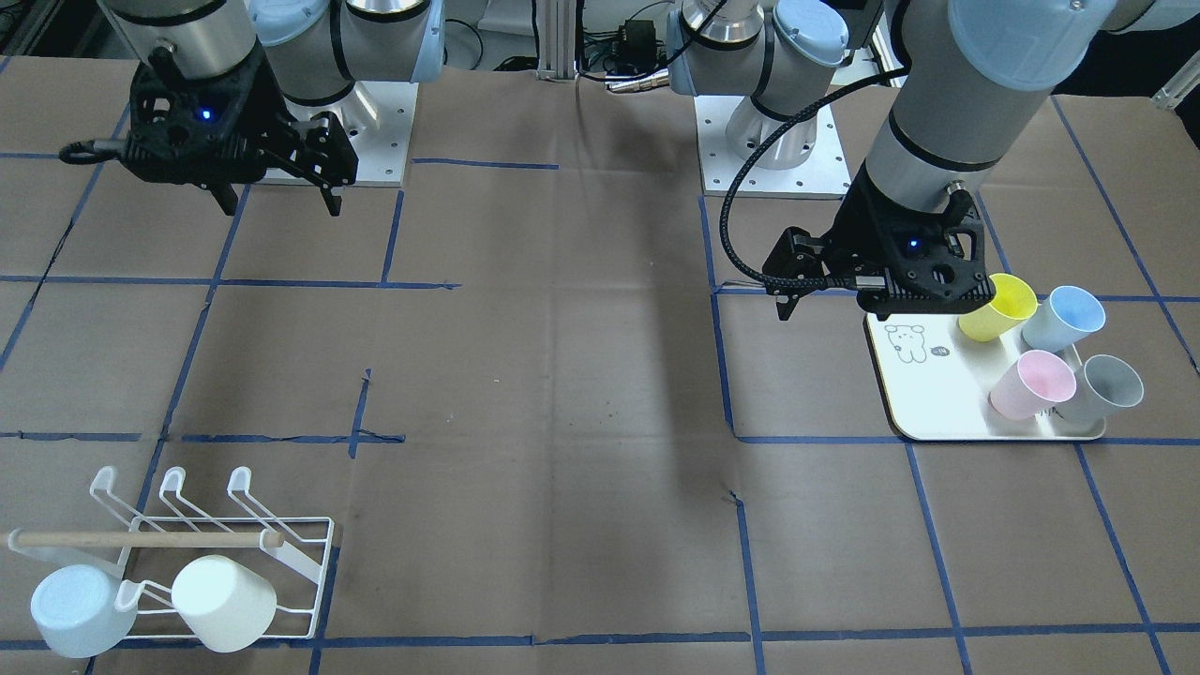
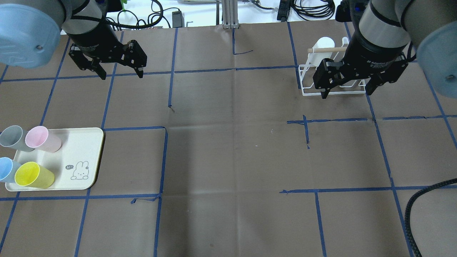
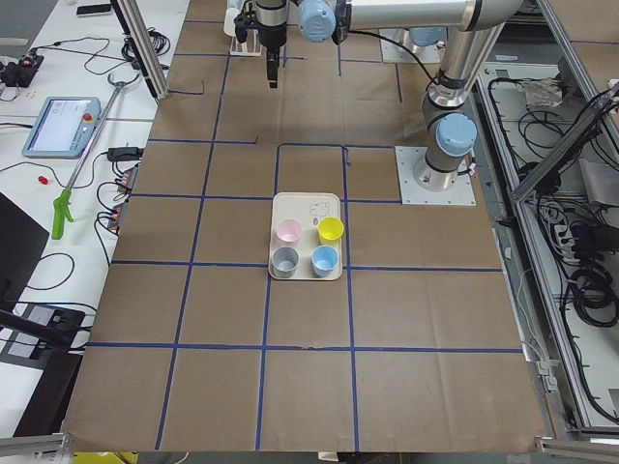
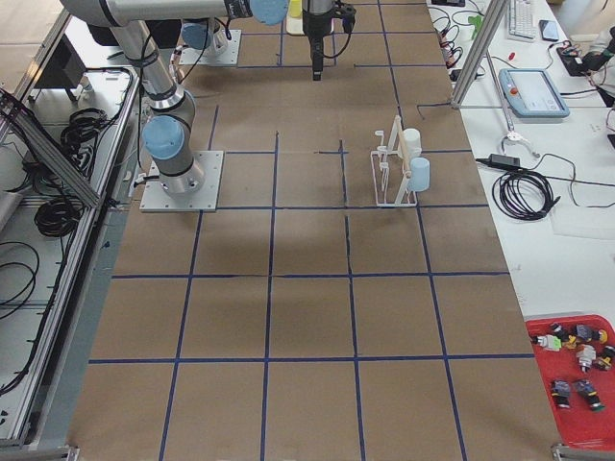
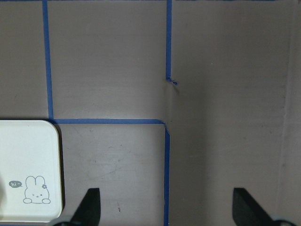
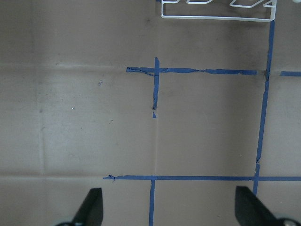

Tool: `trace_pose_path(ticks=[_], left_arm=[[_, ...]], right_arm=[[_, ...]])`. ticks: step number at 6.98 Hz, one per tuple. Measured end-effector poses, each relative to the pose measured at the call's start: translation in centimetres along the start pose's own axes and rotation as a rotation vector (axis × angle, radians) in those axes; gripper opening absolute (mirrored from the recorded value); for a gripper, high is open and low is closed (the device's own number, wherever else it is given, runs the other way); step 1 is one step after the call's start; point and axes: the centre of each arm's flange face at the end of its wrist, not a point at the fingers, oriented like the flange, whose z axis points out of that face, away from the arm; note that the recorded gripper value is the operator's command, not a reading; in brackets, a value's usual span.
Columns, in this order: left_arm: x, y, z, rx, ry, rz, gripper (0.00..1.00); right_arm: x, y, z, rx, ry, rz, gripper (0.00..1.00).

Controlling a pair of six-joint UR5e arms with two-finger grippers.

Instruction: Transfer IKEA cup to right arm and place on rack

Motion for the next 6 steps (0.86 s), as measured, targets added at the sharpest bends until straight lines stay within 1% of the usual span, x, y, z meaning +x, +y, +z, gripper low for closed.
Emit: trace_pose_path(ticks=[3, 6], left_arm=[[0.0, 0.1, -0.1, -0.002, 0.0, -0.001, 0.99], [0.0, 0.2, -0.1, -0.003, 0.0, -0.001, 0.99]], right_arm=[[-0.3, 0.2, 2.8, -0.049, -0.014, 0.005, 1.0], [-0.3, 0.1, 2.8, -0.045, -0.013, 0.005, 1.0]])
